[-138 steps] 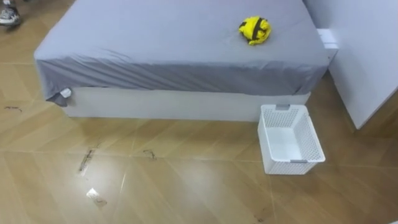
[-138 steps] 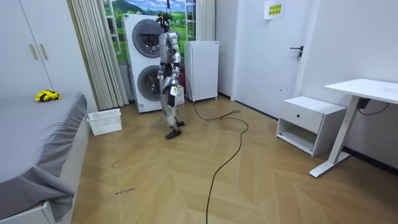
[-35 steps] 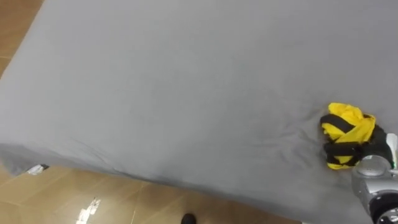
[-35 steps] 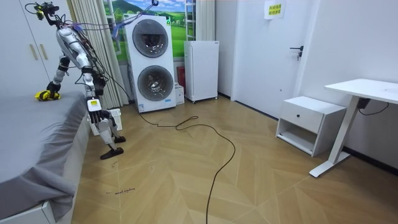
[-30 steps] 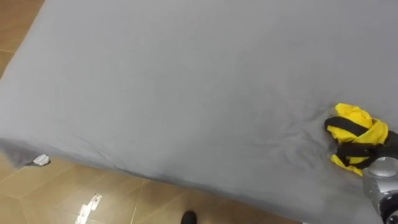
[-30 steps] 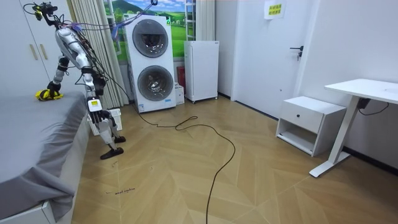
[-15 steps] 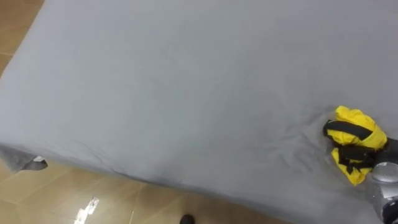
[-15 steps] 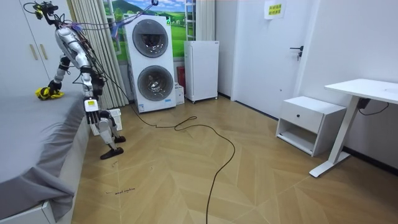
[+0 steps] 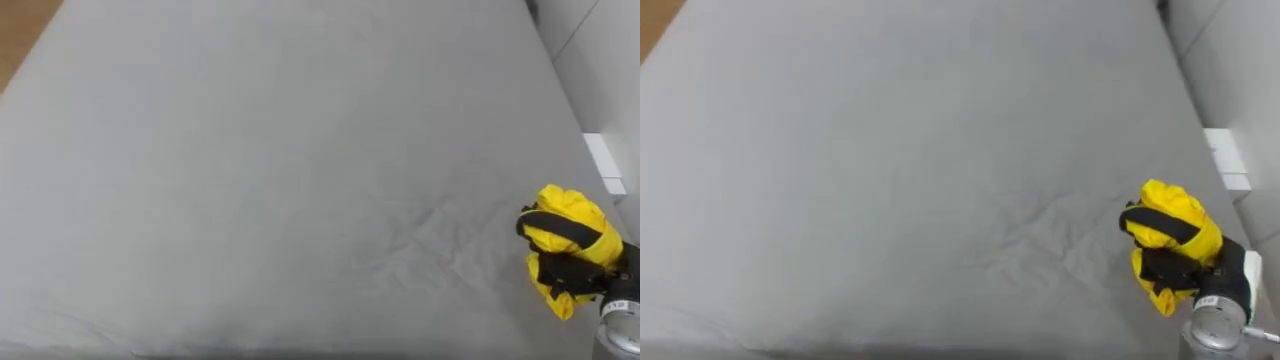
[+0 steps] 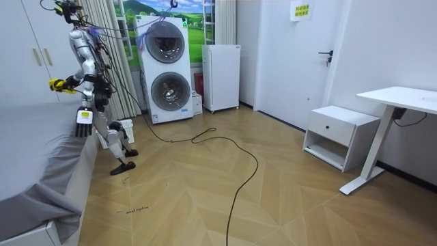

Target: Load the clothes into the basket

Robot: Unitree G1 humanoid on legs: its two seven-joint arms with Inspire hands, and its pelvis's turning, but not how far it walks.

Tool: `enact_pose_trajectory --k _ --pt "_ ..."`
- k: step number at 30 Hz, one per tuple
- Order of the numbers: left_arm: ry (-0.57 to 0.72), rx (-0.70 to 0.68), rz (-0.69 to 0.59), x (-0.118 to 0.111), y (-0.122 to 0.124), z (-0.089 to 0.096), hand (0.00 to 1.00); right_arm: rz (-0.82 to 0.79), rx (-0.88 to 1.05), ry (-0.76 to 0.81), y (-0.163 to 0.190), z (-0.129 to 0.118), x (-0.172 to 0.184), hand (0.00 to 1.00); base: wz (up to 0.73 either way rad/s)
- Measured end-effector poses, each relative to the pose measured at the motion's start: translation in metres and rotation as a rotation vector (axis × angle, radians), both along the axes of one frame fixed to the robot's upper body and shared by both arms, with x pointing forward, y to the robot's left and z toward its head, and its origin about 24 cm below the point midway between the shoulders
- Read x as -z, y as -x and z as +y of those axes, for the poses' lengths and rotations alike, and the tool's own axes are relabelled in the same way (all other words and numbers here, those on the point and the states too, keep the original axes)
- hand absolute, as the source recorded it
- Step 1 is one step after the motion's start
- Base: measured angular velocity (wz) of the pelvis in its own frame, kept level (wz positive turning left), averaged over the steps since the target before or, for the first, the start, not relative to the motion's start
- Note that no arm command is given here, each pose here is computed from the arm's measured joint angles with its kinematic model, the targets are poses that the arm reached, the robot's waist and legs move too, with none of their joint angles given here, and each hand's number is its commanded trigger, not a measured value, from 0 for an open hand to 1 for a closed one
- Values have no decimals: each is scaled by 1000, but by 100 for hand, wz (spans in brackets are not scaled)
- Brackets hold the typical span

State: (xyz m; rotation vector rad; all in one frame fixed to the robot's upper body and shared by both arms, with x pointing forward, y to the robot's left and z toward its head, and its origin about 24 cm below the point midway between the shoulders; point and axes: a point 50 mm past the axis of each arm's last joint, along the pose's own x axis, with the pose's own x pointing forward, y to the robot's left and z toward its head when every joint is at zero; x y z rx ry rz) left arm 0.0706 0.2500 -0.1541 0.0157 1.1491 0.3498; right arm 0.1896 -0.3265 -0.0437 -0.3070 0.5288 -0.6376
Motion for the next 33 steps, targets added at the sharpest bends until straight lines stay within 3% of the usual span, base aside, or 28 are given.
enact_pose_trajectory --k 11,26,33 --pt "6 -4 63 3 20 2 0 6 164 19 37 -21 2 100 -28" --pt "-20 -10 216 6 50 8 0 15 367 -134 73 -31 23 100 -24" --pt "-4 29 224 7 44 3 0 73 451 -181 77 -34 37 100 -21"
